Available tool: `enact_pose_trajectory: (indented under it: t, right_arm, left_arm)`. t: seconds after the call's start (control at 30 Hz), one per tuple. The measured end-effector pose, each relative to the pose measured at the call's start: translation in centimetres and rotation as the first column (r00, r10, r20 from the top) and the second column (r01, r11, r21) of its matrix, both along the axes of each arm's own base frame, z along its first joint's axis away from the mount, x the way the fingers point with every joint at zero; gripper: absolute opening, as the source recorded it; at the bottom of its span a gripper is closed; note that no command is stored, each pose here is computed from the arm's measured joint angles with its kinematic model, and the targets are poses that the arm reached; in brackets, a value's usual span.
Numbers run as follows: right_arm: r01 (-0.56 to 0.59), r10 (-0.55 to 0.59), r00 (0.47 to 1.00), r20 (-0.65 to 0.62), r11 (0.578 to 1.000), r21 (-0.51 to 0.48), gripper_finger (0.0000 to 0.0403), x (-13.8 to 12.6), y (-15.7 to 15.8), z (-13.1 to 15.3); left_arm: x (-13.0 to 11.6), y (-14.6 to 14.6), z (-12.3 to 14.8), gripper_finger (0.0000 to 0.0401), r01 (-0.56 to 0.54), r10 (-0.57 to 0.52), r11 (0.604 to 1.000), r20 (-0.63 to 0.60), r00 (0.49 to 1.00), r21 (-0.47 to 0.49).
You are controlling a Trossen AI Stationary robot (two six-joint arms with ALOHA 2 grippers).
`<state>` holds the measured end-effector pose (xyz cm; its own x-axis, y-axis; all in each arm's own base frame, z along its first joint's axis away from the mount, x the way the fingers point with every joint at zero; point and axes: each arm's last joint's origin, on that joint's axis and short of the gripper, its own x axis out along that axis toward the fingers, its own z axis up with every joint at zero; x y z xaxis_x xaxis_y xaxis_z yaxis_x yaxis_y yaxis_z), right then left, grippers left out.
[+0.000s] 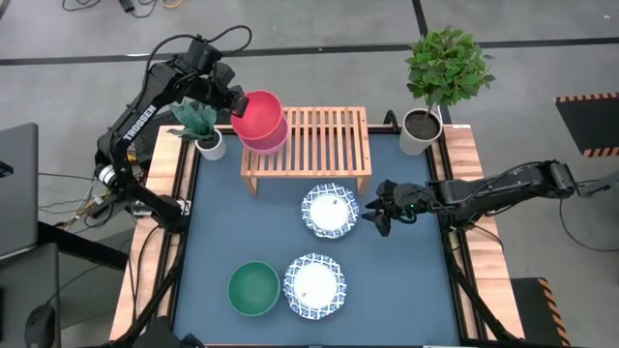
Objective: Place and stack bowls onto a shelf
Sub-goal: Stack the orange bowl on top of the pink bowl on the shelf
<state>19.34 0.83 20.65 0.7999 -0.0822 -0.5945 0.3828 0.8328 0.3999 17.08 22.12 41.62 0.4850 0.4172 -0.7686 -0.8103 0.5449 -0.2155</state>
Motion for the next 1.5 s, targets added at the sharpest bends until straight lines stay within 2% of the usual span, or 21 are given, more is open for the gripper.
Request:
enact_pose_trajectory:
  t: [0.33, 0.6, 1.3, 1.5]
  right_arm:
    - [-0.008, 0.008, 1.0, -0.009, 1.0, -0.012, 0.0226, 0.0, 0.0, -0.1]
    - [0.008, -0.008, 1.0, -0.008, 1.0, -0.009, 0.0226, 0.0, -0.3, -0.1]
    - [0.01, -0.01, 1.0, -0.009, 1.0, -0.006, 0.0226, 0.0, -0.3, -0.1]
    - [0.008, -0.008, 1.0, -0.013, 1.0, -0.009, 0.0226, -0.1, -0.3, -0.1]
  left_arm:
    - [0.0, 0.1, 0.0, 0.0, -0.014, 0.015, 1.0, -0.014, 1.0, 0.011]
    - [1.1, 0.6, -1.1, 0.0, 0.014, -0.015, 1.0, -0.044, 0.999, -0.025]
    - [2.4, 1.0, -2.1, 0.0, 0.054, -0.057, 0.998, -0.074, 0.996, -0.042]
    - [2.4, 1.1, -2.1, 0.0011, 0.065, -0.068, 0.997, -0.081, 0.994, -0.036]
